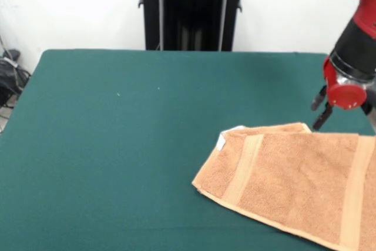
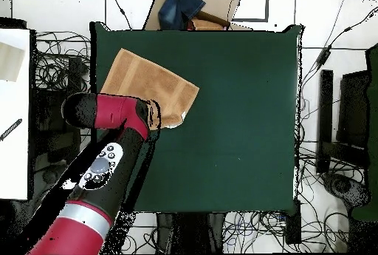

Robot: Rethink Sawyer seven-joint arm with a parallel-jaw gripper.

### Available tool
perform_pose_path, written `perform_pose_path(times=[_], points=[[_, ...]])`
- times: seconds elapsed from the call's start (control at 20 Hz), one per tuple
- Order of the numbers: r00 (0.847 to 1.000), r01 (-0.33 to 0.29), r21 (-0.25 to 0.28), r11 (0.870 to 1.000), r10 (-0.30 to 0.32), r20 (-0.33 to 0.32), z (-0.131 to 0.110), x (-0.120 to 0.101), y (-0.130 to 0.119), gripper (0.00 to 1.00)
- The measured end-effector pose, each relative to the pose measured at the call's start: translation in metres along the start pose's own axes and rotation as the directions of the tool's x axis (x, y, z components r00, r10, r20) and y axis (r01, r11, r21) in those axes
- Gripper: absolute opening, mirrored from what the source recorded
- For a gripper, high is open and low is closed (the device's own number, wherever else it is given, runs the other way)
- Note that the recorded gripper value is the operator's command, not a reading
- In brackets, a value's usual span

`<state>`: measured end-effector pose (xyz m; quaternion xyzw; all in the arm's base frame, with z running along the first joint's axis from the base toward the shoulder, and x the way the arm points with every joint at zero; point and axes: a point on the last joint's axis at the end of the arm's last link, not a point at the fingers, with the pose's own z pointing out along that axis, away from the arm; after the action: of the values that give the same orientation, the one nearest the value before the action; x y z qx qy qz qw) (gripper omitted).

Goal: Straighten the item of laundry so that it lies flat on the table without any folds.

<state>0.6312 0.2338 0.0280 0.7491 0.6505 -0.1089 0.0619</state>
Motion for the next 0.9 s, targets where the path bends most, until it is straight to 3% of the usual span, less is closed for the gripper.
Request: perform_pose_path(times=[0.9], points=[[0.999, -0.023, 0.067, 0.998, 0.021, 0.025, 0.02, -0.017, -0.028, 1.0]])
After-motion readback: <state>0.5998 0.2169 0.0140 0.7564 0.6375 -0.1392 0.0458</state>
